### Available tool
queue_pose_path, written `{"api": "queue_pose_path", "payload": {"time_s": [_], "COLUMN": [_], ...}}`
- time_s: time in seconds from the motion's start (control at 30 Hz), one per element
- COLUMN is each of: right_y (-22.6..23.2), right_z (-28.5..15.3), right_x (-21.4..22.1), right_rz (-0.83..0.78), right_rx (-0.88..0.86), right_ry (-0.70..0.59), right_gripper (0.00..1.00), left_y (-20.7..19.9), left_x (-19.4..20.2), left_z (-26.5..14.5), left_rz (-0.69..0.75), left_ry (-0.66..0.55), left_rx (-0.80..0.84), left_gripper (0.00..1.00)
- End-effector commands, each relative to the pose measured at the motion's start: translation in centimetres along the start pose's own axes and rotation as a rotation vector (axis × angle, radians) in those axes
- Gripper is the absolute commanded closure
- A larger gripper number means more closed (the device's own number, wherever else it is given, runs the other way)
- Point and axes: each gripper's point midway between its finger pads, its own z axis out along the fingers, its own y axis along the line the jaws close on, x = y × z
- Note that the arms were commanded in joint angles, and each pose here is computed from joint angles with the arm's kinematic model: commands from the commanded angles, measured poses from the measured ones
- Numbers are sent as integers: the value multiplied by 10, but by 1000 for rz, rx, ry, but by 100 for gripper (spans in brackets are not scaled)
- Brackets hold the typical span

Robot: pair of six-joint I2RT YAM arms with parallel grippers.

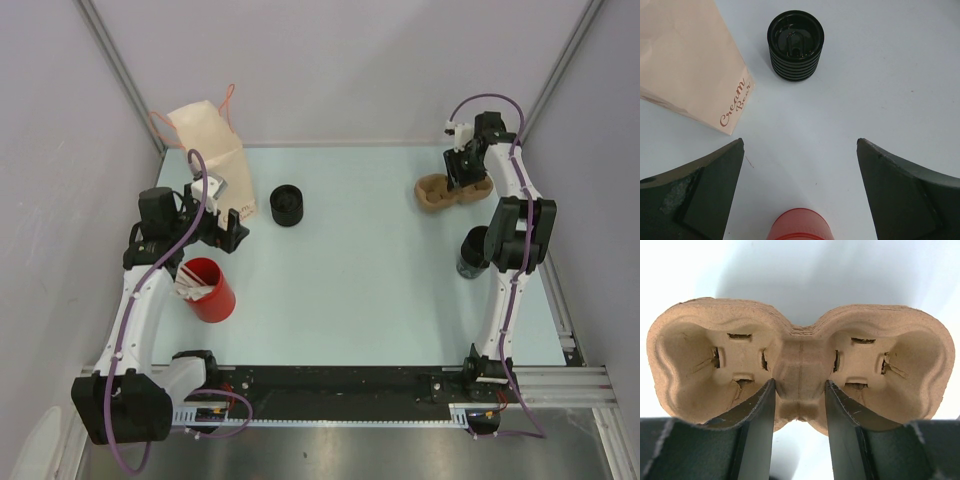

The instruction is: Pack the takeout coffee

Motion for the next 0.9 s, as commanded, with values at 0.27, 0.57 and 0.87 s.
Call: {"api": "queue_pose_path", "payload": {"time_s": [0.27, 0.57, 0.87], "right_y": [-16, -17, -16], "right_z": [-58, -56, -58], "right_x": [-56, -56, -57], "right_rz": [119, 166, 177], "right_rx": [152, 198, 188], "right_ry": [-195, -171, -180], "right_gripper": [72, 71, 67], "left_y": [-1, -1, -1], "left_x": [-5, -5, -5], "left_z": [2, 2, 2], "left_rz": [25, 26, 26], "left_ry": [-30, -30, -30], "left_rx": [24, 27, 27], "left_gripper": [1, 1, 1]}}
